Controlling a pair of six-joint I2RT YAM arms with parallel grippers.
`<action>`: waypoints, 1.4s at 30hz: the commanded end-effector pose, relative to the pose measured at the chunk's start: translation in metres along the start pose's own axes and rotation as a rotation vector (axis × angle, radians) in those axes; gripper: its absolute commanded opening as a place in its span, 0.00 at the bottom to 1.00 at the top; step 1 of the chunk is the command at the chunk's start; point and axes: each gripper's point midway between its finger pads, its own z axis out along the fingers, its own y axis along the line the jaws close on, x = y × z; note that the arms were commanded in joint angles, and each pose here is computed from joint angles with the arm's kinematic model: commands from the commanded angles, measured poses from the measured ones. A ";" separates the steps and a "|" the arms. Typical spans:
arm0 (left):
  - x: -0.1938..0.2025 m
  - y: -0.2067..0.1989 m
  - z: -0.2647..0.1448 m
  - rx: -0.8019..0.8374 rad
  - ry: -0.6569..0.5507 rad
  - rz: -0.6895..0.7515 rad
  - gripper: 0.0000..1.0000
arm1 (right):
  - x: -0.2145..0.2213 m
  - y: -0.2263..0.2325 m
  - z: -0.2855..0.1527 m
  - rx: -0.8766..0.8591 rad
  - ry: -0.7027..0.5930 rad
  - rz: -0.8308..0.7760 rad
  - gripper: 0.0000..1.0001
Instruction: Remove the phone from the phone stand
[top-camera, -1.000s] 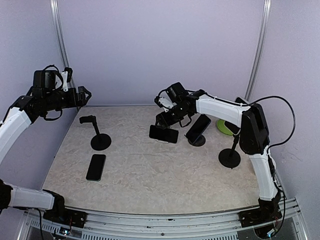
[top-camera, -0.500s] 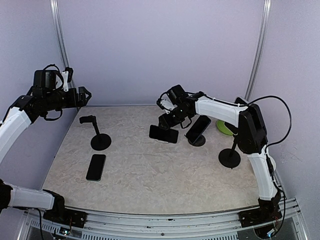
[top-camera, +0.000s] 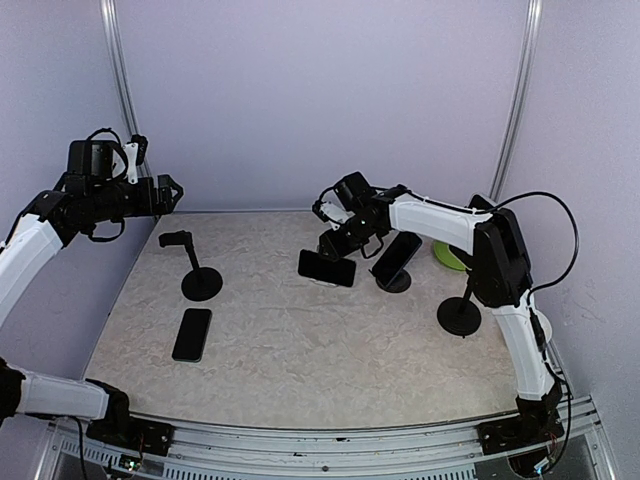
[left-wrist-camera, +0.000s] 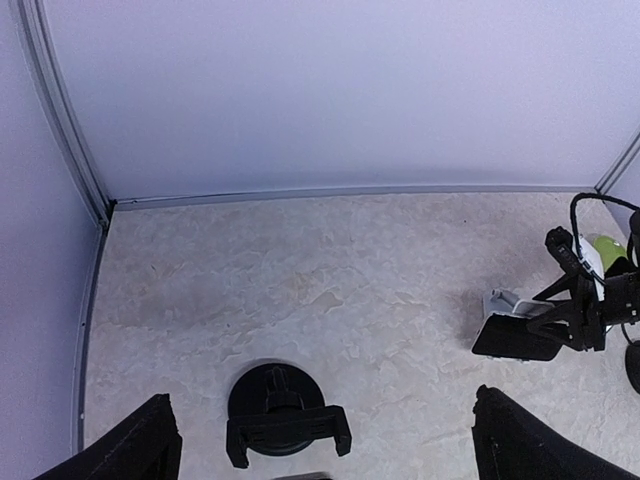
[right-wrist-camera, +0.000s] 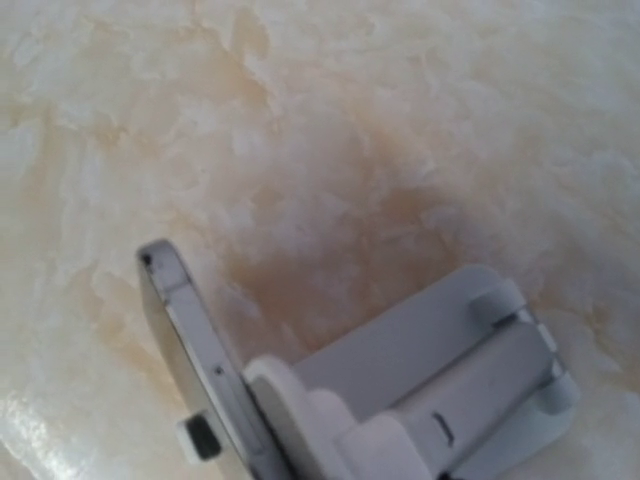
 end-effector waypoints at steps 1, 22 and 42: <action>-0.012 -0.001 -0.004 -0.007 -0.028 0.019 0.99 | 0.006 0.009 0.004 -0.071 0.029 -0.022 0.48; -0.017 -0.004 -0.003 0.008 -0.042 0.015 0.99 | 0.025 0.030 0.011 -0.209 0.085 -0.054 0.39; -0.014 -0.005 0.001 0.013 -0.036 0.026 0.99 | 0.011 0.014 0.006 -0.193 0.049 0.032 0.21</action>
